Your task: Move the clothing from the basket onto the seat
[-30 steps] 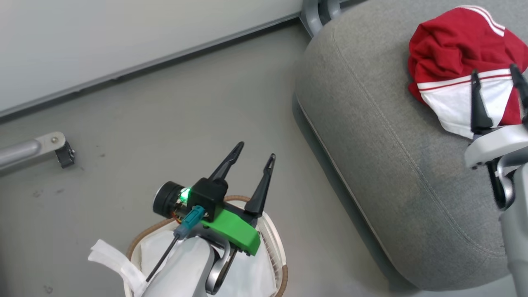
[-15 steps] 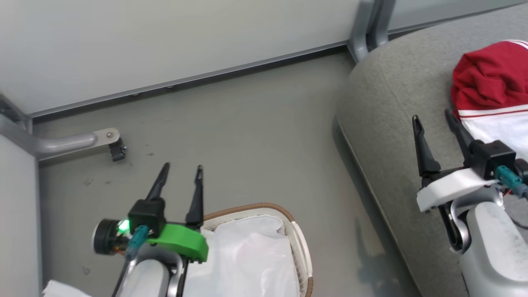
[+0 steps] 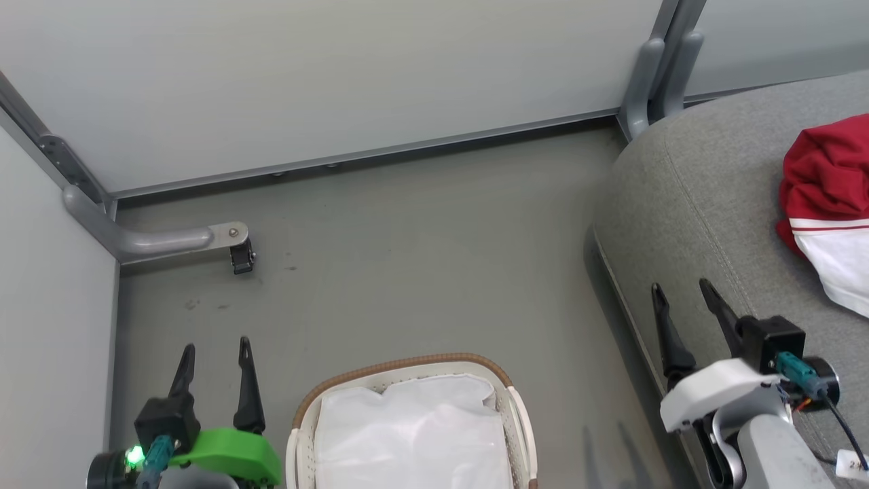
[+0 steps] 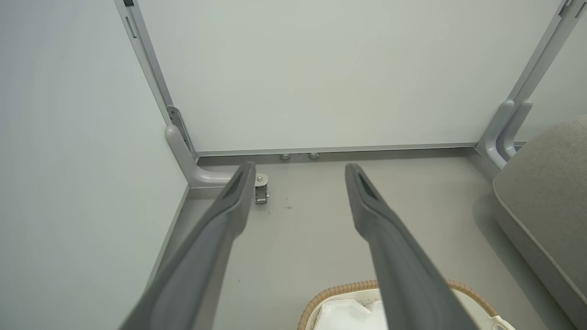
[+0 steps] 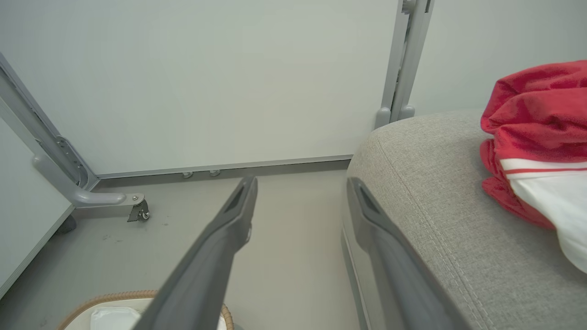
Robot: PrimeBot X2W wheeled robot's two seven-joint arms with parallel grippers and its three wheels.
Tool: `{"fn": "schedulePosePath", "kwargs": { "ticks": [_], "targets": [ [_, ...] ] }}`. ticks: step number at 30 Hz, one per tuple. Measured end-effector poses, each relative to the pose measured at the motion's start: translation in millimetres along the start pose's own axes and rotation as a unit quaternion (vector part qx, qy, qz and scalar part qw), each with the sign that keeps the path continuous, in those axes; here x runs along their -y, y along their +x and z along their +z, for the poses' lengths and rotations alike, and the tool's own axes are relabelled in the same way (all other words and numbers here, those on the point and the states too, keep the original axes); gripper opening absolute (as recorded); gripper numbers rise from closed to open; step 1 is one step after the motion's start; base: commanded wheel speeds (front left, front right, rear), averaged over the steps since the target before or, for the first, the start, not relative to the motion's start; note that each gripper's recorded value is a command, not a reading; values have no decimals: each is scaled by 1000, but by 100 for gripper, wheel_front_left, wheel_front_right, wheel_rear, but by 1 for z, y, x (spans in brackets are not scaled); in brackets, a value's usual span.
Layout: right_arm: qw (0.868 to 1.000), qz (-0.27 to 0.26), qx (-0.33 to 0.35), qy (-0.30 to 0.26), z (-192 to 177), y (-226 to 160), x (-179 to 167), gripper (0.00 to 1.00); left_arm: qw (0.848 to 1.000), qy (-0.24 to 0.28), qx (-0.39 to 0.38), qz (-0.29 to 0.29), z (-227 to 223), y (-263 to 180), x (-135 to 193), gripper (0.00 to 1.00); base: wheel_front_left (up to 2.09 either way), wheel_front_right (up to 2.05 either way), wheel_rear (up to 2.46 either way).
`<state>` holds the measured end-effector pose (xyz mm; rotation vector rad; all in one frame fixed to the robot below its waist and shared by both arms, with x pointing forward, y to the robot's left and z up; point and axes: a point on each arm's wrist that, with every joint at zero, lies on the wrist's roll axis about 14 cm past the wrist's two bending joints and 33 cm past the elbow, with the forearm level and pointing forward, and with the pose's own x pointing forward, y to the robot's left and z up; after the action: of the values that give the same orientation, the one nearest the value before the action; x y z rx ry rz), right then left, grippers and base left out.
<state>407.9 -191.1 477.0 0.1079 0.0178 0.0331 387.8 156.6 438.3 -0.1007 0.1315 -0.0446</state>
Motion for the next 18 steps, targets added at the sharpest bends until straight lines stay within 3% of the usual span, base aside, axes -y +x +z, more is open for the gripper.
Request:
{"fn": "schedulePosePath", "kwargs": {
  "ticks": [9,10,18],
  "targets": [
    [1000,-1,-26,9,-18,-27,-5,100,999,-32,-16,16,-13,-27,-15,100,0,0,0],
    [1000,-1,-27,9,-19,-28,-5,0,999,-38,-16,16,-13,-29,-15,0,0,0,0],
    [997,-14,-67,39,-43,-40,-4,0,996,-63,-49,27,-31,-34,-16,0,0,0,0]
  ]
}}
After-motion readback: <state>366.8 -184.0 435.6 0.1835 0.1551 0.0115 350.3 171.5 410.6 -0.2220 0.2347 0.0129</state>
